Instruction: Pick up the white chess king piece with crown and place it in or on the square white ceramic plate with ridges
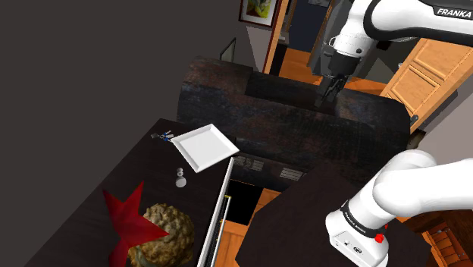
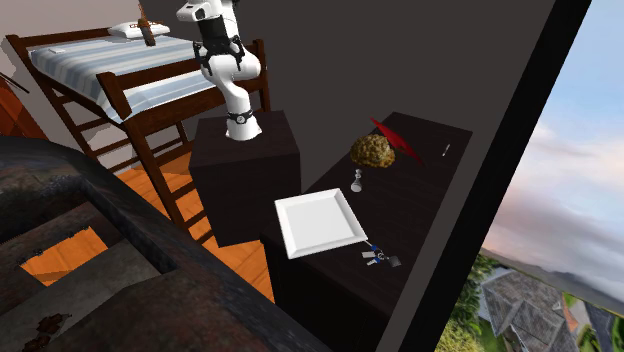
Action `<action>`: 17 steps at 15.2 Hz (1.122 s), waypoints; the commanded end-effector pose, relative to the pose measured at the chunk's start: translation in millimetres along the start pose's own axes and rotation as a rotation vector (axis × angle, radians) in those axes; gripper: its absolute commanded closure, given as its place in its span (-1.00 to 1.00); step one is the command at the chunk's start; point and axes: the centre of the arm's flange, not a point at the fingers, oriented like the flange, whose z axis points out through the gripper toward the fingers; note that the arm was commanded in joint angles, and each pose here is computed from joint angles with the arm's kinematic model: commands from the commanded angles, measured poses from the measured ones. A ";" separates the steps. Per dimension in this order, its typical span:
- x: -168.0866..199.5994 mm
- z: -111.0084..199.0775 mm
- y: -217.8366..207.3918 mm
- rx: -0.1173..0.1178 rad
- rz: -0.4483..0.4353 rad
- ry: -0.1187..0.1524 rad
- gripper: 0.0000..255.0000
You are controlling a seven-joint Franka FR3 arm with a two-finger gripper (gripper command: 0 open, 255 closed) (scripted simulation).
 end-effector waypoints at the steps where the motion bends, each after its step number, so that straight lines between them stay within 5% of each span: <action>1: 0.0 0.0 0.0 0.000 0.000 0.000 -1.00; 17: 86.6 123.1 -145.1 -0.019 -0.030 0.063 -1.00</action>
